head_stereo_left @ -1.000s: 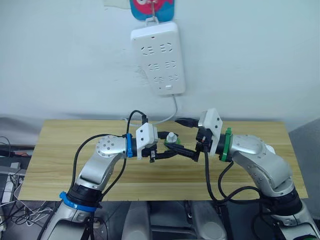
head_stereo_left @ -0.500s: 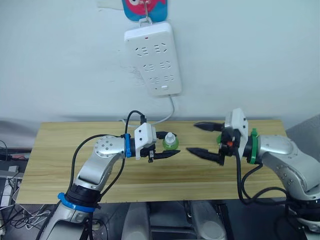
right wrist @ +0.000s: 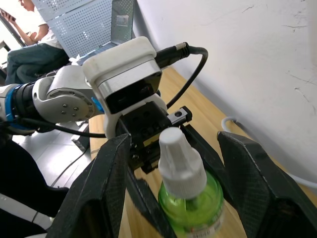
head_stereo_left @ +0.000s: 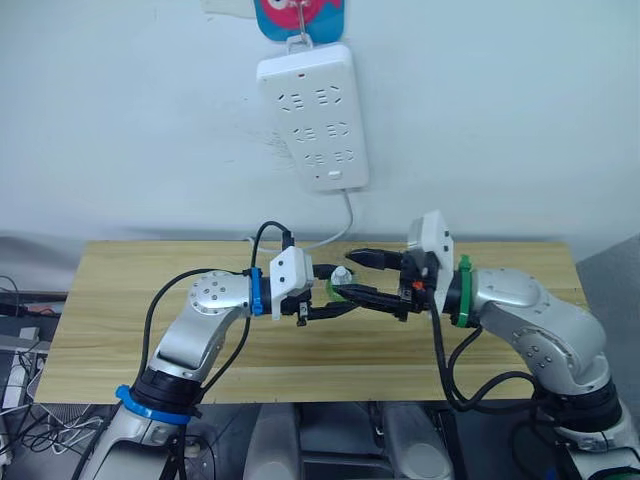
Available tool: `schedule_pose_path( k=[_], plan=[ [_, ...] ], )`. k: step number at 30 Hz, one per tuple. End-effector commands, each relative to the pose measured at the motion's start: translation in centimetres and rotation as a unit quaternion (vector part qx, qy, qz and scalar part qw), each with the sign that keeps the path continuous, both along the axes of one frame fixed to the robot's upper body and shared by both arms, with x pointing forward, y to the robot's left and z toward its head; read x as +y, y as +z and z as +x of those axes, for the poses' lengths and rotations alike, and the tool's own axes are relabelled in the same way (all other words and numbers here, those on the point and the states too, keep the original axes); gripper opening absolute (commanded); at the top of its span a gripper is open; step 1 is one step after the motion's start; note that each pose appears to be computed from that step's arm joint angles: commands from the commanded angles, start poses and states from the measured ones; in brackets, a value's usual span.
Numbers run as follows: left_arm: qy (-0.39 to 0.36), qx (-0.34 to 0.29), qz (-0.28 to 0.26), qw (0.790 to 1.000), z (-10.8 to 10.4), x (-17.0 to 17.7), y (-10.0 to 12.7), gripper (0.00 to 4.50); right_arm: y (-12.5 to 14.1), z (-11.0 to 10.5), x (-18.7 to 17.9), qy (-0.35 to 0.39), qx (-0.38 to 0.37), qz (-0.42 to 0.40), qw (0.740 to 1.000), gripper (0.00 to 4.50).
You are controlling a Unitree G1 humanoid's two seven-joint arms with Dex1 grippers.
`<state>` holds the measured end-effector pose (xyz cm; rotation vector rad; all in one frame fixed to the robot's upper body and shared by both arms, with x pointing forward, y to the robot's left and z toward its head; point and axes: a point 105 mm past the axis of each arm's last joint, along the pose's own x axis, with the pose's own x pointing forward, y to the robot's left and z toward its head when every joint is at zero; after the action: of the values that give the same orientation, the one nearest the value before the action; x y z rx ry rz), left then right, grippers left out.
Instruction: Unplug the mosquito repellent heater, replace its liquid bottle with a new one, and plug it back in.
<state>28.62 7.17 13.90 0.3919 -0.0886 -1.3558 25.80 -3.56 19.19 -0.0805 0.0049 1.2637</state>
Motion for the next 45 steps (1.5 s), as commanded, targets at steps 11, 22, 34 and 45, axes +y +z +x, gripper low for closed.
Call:
schedule_pose_path(
  k=[11, 22, 34, 45],
  plan=[
    [-0.025, -0.019, -0.006, 0.999, -1.0, -0.7, 0.8, 2.27, 0.6, -0.2, 0.2, 0.011, -0.025, 0.025, 0.999, 0.39],
    [0.0, 0.0, 0.006, 1.0, -0.9, 0.8, -0.7, 2.27, 9.6, 2.5, -3.4, -0.139, -0.104, 0.151, 0.973, 0.36],
    [0.011, 0.015, 0.011, 1.0, -1.8, 1.4, -1.4, 2.27, -9.4, 6.5, -9.7, -0.427, -0.045, -0.017, 0.903, 0.36],
    [0.011, 0.019, 0.013, 1.0, -2.1, 1.4, -1.1, 2.27, -13.5, 7.9, -10.6, -0.448, -0.056, -0.032, 0.892, 0.36]
  ],
)
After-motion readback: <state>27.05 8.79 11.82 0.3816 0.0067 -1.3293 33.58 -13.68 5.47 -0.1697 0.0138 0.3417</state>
